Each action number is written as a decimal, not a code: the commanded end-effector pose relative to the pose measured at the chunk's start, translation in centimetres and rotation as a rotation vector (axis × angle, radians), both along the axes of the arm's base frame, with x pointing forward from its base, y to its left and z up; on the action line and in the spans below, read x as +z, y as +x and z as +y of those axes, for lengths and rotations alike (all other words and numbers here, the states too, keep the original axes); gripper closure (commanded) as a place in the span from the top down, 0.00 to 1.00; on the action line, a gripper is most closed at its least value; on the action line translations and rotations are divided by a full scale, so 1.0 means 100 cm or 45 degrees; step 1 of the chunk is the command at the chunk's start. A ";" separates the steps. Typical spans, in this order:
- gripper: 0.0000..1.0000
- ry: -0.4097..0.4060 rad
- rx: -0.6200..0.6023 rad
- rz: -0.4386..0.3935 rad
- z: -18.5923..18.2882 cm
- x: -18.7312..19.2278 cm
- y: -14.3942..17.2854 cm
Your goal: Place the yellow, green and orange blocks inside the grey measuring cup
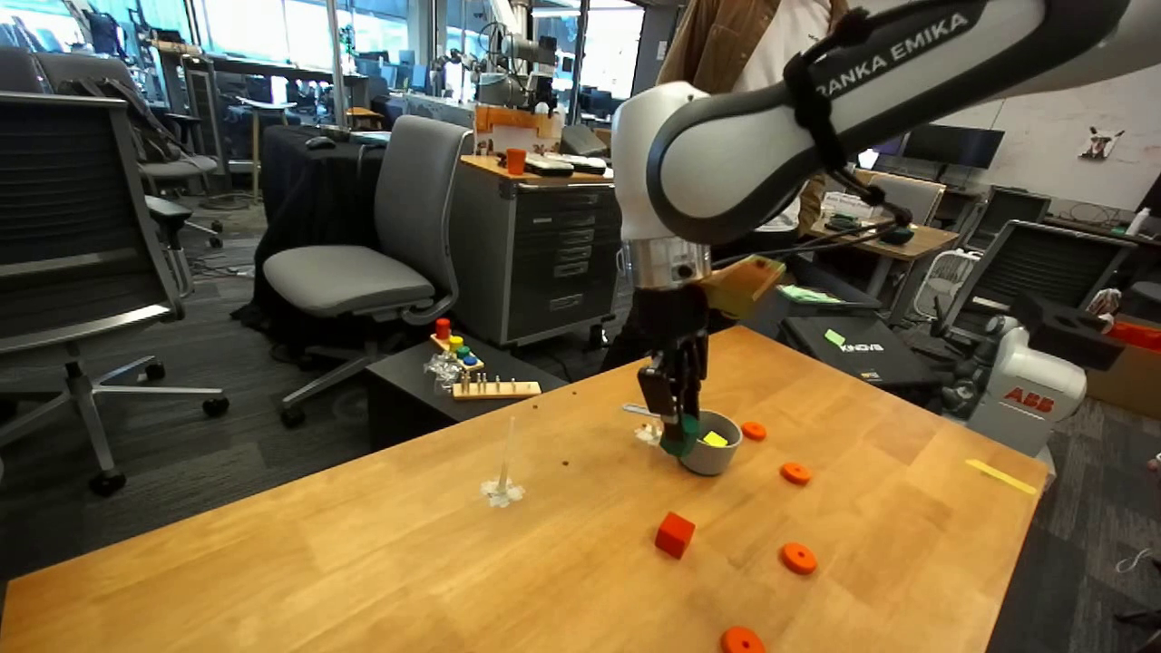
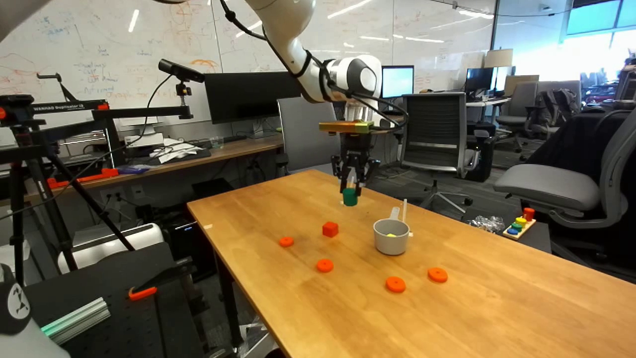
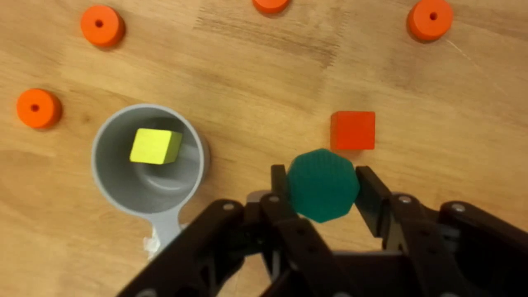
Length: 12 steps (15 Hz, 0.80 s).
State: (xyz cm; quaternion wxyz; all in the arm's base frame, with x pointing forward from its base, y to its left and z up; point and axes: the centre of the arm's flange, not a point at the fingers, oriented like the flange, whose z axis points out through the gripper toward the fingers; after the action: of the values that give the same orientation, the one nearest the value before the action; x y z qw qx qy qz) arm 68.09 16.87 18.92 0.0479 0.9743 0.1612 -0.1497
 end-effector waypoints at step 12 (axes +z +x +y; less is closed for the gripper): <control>0.20 -0.040 -0.246 -0.200 -0.082 0.073 -0.004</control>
State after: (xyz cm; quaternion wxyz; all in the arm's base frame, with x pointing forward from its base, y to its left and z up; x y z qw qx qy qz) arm 69.07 9.78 25.72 0.0642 0.9910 0.0778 -0.0876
